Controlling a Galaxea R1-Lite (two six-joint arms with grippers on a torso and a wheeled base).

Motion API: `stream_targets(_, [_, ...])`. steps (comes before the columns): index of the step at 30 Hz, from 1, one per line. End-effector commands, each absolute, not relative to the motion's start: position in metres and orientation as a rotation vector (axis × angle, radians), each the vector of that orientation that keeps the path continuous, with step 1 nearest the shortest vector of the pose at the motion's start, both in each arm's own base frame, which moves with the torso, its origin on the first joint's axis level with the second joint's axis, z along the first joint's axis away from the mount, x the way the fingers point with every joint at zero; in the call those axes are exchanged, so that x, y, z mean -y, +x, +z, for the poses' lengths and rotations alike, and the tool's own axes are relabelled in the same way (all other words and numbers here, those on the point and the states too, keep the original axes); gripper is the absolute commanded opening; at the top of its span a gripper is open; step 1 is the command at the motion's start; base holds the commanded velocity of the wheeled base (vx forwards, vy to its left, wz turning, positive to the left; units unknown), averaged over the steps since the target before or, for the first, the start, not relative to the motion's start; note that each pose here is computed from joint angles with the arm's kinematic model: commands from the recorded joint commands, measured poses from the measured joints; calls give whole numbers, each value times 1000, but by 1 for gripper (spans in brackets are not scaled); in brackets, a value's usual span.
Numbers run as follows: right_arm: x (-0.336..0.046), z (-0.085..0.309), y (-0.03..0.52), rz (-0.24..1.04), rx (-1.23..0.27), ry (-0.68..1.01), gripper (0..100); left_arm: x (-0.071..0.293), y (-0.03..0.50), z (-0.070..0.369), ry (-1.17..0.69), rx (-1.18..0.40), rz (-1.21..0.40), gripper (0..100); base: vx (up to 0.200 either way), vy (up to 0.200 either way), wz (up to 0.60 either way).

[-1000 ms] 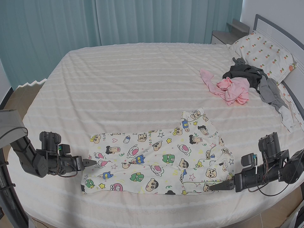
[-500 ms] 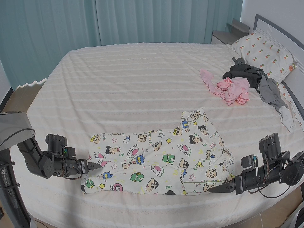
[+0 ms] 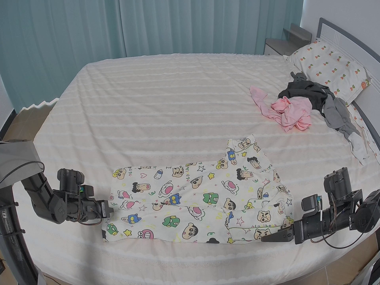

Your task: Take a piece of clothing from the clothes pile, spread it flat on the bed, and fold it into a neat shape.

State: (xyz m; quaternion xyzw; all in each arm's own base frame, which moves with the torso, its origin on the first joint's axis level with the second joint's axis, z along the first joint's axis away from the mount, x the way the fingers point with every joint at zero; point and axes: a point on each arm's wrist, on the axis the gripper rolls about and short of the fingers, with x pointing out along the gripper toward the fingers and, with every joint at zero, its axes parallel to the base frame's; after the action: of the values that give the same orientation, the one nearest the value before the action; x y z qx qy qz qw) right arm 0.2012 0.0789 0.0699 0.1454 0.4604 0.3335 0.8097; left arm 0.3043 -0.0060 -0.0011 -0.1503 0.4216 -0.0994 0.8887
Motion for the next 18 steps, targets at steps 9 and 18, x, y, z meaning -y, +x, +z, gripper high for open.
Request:
stream_targets(9, [-79,68,202,711,-995,312,100,5,291,17,-278,-914,-181,0,0,0,0])
stream_targets(18, [-79,67,201,713,-998,306,100,4,277,37,-235,-955,-198,0,0,0,0])
